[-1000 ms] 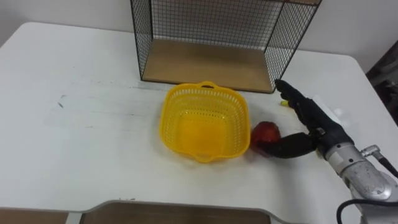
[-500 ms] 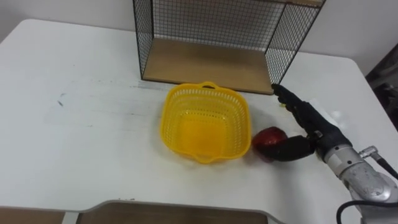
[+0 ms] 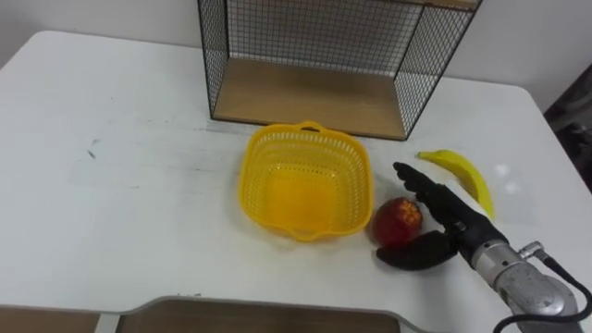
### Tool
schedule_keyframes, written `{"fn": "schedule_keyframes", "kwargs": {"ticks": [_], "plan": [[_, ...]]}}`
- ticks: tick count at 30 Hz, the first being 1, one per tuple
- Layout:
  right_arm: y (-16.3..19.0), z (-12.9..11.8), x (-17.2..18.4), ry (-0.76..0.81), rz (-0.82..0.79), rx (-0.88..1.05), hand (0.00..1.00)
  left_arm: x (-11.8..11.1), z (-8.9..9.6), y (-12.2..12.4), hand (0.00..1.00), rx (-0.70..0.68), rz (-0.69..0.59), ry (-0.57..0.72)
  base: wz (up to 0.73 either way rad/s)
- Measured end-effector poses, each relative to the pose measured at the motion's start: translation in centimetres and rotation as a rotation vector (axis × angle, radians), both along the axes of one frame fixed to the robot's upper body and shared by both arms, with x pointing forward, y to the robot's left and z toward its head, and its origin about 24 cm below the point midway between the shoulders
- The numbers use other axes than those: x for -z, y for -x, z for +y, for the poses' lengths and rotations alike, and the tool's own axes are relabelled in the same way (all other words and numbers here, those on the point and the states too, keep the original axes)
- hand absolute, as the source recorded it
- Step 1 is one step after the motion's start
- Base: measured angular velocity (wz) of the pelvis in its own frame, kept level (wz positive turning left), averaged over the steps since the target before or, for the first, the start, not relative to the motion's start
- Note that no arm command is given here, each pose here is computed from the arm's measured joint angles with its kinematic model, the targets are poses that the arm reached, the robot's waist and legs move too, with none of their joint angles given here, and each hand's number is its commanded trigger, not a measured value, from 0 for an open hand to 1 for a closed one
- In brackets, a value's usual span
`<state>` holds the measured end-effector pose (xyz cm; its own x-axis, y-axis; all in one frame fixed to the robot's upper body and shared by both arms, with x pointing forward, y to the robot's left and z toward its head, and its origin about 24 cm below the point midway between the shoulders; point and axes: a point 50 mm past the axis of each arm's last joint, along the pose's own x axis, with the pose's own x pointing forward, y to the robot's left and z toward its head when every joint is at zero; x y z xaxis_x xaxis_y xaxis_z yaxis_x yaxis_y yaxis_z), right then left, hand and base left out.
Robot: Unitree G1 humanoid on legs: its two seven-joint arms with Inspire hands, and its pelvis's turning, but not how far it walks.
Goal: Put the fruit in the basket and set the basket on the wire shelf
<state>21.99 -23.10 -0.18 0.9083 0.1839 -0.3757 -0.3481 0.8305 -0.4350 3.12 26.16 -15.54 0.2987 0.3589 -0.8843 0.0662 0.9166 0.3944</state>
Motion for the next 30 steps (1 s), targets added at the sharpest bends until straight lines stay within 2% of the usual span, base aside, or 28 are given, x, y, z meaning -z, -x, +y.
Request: {"fn": "schedule_keyframes", "kwargs": {"ticks": [5, 7, 20, 30], "plan": [[0.1, -0.2, 0.4, -0.008, 0.021, 0.006, 0.0, 0.1, 0.0, 0.5, 0.0, -0.001, 0.023, 0.0, 0.03], [0.0, -0.3, 0.6, -0.013, 0.027, 0.011, 1.0, 0.1, -0.1, 0.5, 0.0, -0.001, 0.028, 0.001, 0.02], [-0.7, -1.8, 0.8, 0.008, 0.0, 0.122, 1.0, 0.1, 0.0, 0.1, 0.0, -0.002, 0.026, -0.008, 0.03], [-0.1, -1.9, 1.5, -0.071, 0.024, 0.153, 1.0, 0.0, 0.2, -0.3, 0.0, 0.002, 0.01, -0.008, 0.0]]}}
